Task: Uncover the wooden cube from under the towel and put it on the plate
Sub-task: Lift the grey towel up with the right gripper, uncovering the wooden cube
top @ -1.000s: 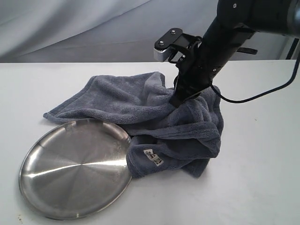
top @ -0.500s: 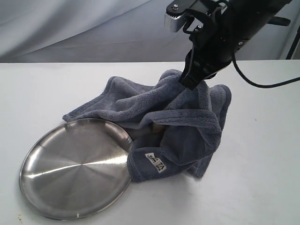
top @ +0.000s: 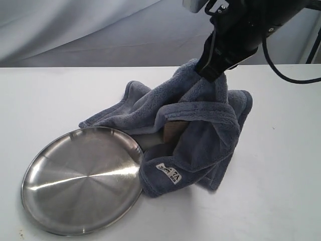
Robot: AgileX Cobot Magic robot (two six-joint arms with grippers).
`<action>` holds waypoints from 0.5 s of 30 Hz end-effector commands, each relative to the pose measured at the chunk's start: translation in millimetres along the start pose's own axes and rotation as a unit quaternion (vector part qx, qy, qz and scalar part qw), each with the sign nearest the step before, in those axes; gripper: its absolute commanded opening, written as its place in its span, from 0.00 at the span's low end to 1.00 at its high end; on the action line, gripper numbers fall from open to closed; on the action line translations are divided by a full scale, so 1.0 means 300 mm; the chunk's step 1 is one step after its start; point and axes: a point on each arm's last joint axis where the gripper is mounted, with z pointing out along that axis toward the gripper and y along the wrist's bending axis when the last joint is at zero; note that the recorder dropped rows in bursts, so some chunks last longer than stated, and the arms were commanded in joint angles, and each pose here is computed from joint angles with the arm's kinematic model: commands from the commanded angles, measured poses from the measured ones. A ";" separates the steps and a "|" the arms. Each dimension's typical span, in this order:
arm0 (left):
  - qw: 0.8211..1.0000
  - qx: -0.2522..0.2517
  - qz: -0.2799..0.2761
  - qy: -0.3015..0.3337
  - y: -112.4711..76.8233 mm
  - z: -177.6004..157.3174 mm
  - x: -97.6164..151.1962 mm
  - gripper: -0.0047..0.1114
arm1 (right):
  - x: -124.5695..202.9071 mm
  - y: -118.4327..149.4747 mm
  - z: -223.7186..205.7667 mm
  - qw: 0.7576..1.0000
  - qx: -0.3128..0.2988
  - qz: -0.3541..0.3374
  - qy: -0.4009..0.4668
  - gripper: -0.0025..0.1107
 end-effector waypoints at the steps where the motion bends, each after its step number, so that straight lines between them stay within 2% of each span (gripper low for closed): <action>1: 1.000 -0.001 -0.002 -0.006 0.000 0.001 0.001 0.05 | -0.016 0.002 -0.047 0.999 0.024 -0.004 -0.033 0.02; 8: 1.000 -0.001 -0.002 -0.006 0.000 0.001 0.001 0.05 | -0.047 -0.004 -0.119 0.992 0.077 -0.010 -0.101 0.02; 15: 1.000 -0.001 -0.002 -0.006 0.000 0.001 0.001 0.05 | -0.083 -0.002 -0.251 0.968 0.150 -0.015 -0.202 0.02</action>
